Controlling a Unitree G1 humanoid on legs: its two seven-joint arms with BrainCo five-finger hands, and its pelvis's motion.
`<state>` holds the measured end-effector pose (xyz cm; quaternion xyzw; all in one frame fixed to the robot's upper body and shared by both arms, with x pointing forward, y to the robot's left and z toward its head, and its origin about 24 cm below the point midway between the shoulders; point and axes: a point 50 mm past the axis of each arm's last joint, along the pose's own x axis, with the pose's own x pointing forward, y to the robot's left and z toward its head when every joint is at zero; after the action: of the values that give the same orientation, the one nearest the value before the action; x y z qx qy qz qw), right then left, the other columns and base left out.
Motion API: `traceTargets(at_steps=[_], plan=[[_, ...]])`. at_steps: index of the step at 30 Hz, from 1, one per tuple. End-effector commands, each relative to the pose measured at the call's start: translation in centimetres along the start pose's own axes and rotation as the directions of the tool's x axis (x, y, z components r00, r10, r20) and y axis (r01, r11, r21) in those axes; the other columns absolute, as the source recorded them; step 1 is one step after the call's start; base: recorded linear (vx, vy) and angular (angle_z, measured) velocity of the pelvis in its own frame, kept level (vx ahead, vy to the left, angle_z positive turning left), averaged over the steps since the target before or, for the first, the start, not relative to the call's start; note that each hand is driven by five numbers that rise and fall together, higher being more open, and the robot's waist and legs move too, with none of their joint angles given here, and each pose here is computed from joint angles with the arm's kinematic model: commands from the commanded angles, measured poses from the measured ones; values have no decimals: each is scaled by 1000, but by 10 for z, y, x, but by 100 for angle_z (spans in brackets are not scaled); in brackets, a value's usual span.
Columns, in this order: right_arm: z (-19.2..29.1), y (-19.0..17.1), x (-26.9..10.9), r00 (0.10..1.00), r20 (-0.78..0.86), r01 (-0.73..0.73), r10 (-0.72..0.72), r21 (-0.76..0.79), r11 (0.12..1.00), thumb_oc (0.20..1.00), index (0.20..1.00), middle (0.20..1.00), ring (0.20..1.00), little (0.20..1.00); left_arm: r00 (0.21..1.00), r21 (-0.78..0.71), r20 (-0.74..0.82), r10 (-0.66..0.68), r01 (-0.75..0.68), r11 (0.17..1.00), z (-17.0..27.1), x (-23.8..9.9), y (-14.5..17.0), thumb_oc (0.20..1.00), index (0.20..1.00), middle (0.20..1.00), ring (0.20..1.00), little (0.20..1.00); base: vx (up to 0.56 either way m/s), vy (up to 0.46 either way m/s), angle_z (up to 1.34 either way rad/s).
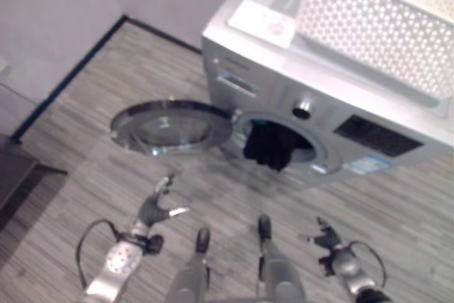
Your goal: Grab the laundry basket,head to the washer,open it,put in the laundry and shut it.
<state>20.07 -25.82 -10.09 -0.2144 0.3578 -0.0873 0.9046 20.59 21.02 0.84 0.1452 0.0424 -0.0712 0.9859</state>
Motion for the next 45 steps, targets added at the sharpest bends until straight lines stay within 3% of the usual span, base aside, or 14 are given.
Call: traceTargets(at_steps=[1, 5, 9, 16, 18, 21, 36, 45], plan=[[15, 8, 4, 999, 14, 32, -34, 162, 986, 1000, 1000, 1000, 1000, 1000, 990, -43, 140, 30, -24, 999, 27, 6, 8, 1000, 1000, 1000, 1000, 1000, -68, -30, 5], [27, -1, 13, 996, -28, 93, -88, 319, 943, 1000, 1000, 1000, 1000, 1000, 980, -93, 197, 26, -8, 996, 39, 13, 0, 1000, 1000, 1000, 1000, 1000, -37, -21, 5], [65, -47, 27, 969, -37, 228, -245, 521, 823, 1000, 1000, 1000, 1000, 1000, 959, -132, 284, 6, 33, 991, 60, 22, -11, 1000, 1000, 1000, 1000, 1000, -33, -7, 10], [100, -111, 27, 908, -18, 334, -419, 636, 696, 1000, 1000, 1000, 1000, 1000, 932, -171, 363, 5, 62, 983, 78, 26, -18, 1000, 1000, 1000, 1000, 1000, -26, -26, 13], [105, -144, 22, 871, -55, 381, -489, 703, 600, 1000, 1000, 1000, 1000, 1000, 914, -171, 406, -3, 79, 982, 89, 28, -19, 1000, 1000, 1000, 1000, 1000, -9, -45, 6], [114, -167, 17, 847, -56, 394, -529, 734, 553, 1000, 1000, 1000, 1000, 1000, 898, -180, 440, 0, 88, 980, 98, 30, -21, 1000, 1000, 1000, 1000, 1000, 1, -33, 3], [189, -188, 6, 810, 131, 292, -572, 755, 587, 1000, 1000, 1000, 1000, 1000, 870, -287, 492, 20, 141, 947, 113, 33, -29, 1000, 1000, 1000, 1000, 1000, 6, -38, 3], [254, -215, -21, 708, 293, 228, -643, 767, 600, 1000, 1000, 1000, 1000, 1000, 869, -300, 495, -14, 186, 936, 114, 31, -34, 1000, 1000, 1000, 1000, 1000, 5, -35, 2]])
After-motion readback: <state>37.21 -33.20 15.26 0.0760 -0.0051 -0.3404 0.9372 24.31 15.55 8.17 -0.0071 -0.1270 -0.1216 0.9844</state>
